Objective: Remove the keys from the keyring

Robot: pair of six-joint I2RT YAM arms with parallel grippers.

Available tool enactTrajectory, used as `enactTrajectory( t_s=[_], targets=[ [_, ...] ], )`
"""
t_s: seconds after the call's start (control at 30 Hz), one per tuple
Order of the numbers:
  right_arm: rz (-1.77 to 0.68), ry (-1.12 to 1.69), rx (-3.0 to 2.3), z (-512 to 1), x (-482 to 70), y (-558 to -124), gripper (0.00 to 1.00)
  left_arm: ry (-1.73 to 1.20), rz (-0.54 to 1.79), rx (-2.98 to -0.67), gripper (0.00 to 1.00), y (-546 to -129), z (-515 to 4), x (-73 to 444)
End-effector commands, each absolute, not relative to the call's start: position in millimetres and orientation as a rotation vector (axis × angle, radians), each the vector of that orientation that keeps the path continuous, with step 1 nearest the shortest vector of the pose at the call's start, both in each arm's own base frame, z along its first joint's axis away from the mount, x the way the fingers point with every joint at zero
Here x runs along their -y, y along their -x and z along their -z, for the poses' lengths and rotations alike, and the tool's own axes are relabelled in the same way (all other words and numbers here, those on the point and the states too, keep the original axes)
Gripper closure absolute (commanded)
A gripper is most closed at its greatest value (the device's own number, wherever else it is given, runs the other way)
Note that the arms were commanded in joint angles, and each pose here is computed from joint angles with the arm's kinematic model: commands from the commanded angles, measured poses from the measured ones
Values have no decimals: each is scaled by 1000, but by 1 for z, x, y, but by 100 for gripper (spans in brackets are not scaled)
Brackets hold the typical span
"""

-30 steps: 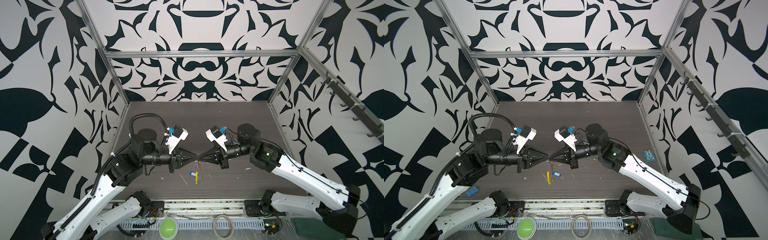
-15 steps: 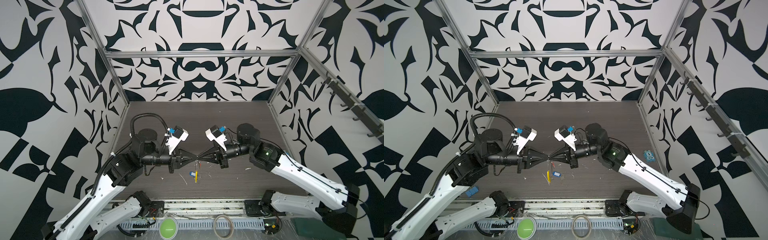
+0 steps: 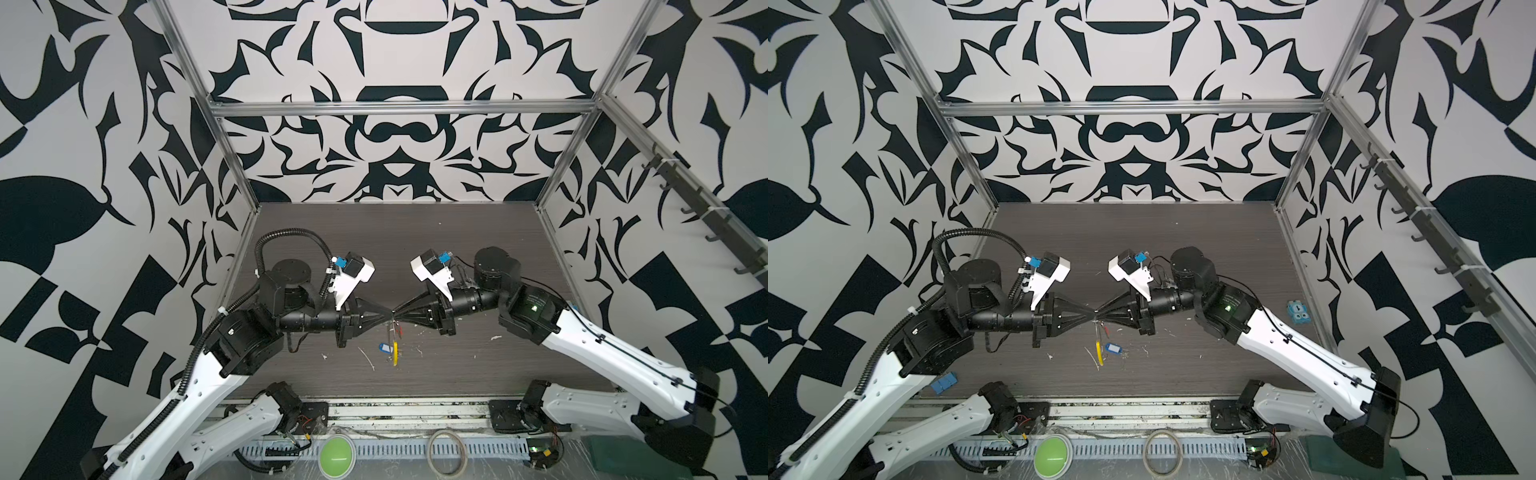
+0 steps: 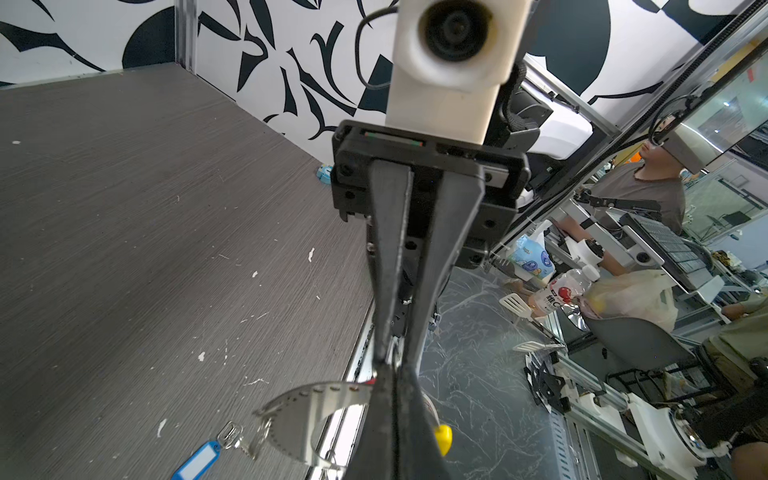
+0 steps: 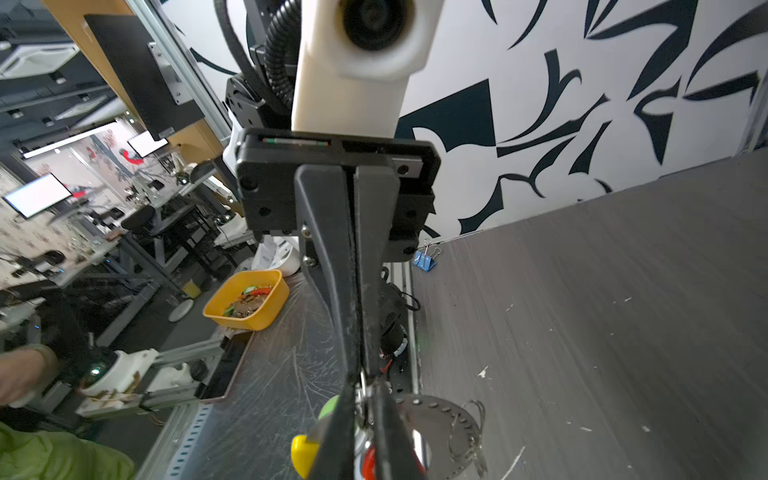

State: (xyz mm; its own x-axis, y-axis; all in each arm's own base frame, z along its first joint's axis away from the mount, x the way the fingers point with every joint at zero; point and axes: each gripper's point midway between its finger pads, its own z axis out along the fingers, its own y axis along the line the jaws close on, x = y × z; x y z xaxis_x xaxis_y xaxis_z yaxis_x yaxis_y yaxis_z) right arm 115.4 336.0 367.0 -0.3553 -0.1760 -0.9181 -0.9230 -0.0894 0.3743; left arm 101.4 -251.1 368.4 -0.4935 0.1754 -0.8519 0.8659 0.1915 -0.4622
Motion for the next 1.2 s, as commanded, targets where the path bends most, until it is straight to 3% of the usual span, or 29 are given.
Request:
enactTrajectory(
  t_s=[0.0,0.17,0.53,1.17],
  targets=[
    [-1442,1172,-1425,-403,-329,-118,71,-973,1329,-1770,100,-102,-375,249],
    [-1354,1095,-1408,-408,-317,-125,55,-964,1319,-1770,100,-102,-375,247],
    [-1346,1049,-1433,-377,-319,-122,49,-896,1309,-1733,100,-108,-380,245],
    [-1284,1033,-1443,-363,-340,-129,53,-828,1310,-1690,100,-113,-384,242]
  ],
)
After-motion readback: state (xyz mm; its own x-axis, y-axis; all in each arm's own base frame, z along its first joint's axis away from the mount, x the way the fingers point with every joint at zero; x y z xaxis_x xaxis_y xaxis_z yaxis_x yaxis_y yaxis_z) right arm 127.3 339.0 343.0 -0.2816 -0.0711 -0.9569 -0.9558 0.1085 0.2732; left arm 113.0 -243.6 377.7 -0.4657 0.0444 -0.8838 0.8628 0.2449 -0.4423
